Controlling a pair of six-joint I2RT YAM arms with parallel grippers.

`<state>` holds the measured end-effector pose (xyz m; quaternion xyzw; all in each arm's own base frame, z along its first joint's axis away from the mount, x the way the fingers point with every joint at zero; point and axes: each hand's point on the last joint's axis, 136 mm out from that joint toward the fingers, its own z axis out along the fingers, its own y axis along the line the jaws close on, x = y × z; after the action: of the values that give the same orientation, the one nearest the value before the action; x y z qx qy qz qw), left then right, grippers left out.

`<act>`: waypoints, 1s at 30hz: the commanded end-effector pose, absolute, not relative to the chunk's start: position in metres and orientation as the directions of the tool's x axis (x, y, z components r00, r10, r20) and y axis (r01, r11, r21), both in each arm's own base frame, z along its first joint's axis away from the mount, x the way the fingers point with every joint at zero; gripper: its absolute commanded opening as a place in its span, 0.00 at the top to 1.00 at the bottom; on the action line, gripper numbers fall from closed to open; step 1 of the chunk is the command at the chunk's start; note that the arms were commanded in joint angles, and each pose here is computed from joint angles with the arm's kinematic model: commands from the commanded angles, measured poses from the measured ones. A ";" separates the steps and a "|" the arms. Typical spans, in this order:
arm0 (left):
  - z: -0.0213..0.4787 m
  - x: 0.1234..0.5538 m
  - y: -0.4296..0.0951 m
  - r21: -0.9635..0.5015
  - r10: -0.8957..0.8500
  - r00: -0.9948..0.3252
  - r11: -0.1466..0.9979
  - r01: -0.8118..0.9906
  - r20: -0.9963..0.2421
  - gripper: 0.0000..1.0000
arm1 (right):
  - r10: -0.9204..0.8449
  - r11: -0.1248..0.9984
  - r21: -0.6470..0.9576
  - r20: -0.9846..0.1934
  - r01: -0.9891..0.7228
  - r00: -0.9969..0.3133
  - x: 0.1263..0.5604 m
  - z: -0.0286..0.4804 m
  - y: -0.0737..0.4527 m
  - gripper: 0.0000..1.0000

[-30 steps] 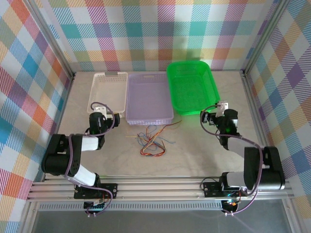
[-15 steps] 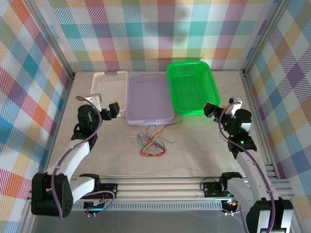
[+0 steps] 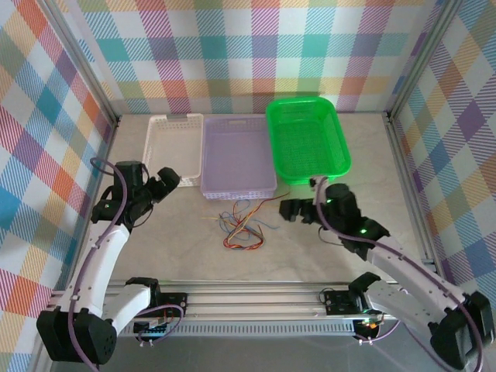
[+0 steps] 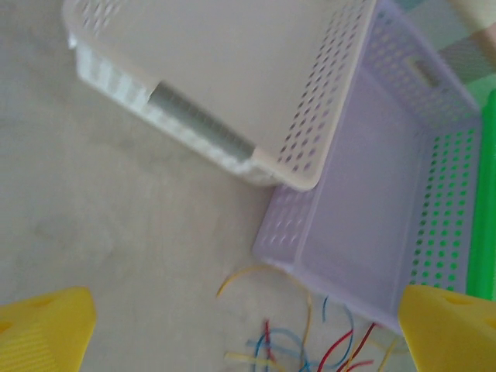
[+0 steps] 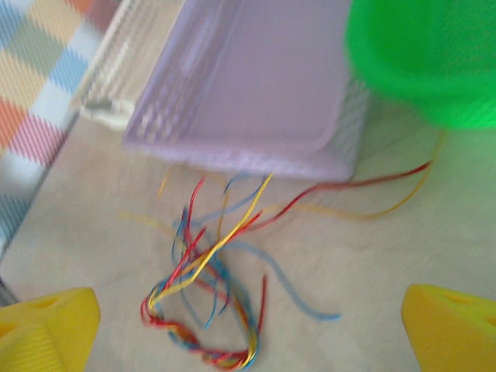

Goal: Untangle the cables

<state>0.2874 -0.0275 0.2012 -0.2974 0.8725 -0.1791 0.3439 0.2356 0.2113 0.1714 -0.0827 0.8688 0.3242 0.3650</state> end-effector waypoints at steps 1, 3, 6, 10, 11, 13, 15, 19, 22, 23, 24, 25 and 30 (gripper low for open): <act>0.207 0.255 -0.022 -0.492 -0.635 -0.596 0.767 -0.411 -0.491 0.00 | 0.044 0.831 0.431 -0.683 -0.353 -0.729 0.227 0.158 0.232 0.00; 0.212 0.246 -0.017 -0.498 -0.643 -0.561 0.763 -0.412 -0.521 0.00 | -0.016 0.837 0.397 -0.671 -0.377 -0.742 0.218 0.149 0.257 0.00; 0.214 0.235 -0.013 -0.509 -0.643 -0.522 0.764 -0.395 -0.560 0.00 | -0.129 0.851 0.318 -0.646 -0.419 -0.752 0.205 0.136 0.296 0.02; 0.217 0.229 -0.010 -0.507 -0.647 -0.511 0.762 -0.403 -0.566 0.00 | -0.219 0.861 0.247 -0.607 -0.444 -0.764 0.197 0.125 0.337 0.08; 0.216 0.228 -0.009 -0.505 -0.648 -0.510 0.761 -0.407 -0.565 0.00 | -0.231 0.865 0.234 -0.602 -0.445 -0.765 0.196 0.124 0.344 0.10; 0.215 0.226 -0.008 -0.500 -0.649 -0.509 0.760 -0.415 -0.565 0.00 | -0.257 0.875 0.201 -0.577 -0.440 -0.776 0.194 0.117 0.355 0.12; 0.214 0.224 -0.007 -0.503 -0.655 -0.499 0.755 -0.420 -0.568 0.00 | -0.274 0.876 0.200 -0.543 -0.440 -0.793 0.189 0.108 0.369 0.13; 0.214 0.222 -0.005 -0.511 -0.663 -0.485 0.749 -0.422 -0.570 0.00 | -0.287 0.890 0.186 -0.483 -0.417 -0.827 0.182 0.093 0.384 0.18; 0.215 0.223 -0.007 -0.514 -0.660 -0.490 0.751 -0.415 -0.570 0.00 | -0.287 0.908 0.153 -0.453 -0.391 -0.844 0.181 0.084 0.383 0.22; 0.215 0.223 -0.007 -0.516 -0.661 -0.489 0.751 -0.413 -0.570 0.00 | -0.290 0.911 0.143 -0.446 -0.387 -0.847 0.181 0.080 0.382 0.23; 0.215 0.223 -0.007 -0.516 -0.660 -0.489 0.751 -0.412 -0.571 0.00 | -0.289 0.917 0.128 -0.439 -0.378 -0.851 0.182 0.078 0.380 0.23; 0.216 0.223 -0.007 -0.518 -0.660 -0.487 0.751 -0.409 -0.572 0.00 | -0.293 0.924 0.104 -0.428 -0.368 -0.855 0.182 0.075 0.376 0.24; 0.217 0.223 -0.007 -0.519 -0.660 -0.486 0.751 -0.408 -0.573 0.00 | -0.305 0.934 0.054 -0.402 -0.355 -0.863 0.185 0.062 0.376 0.24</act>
<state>0.2247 -0.0099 0.2165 -0.3075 0.8508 -0.1598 0.3950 0.1850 0.3802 0.0649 -0.1789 0.9589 0.0896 0.2012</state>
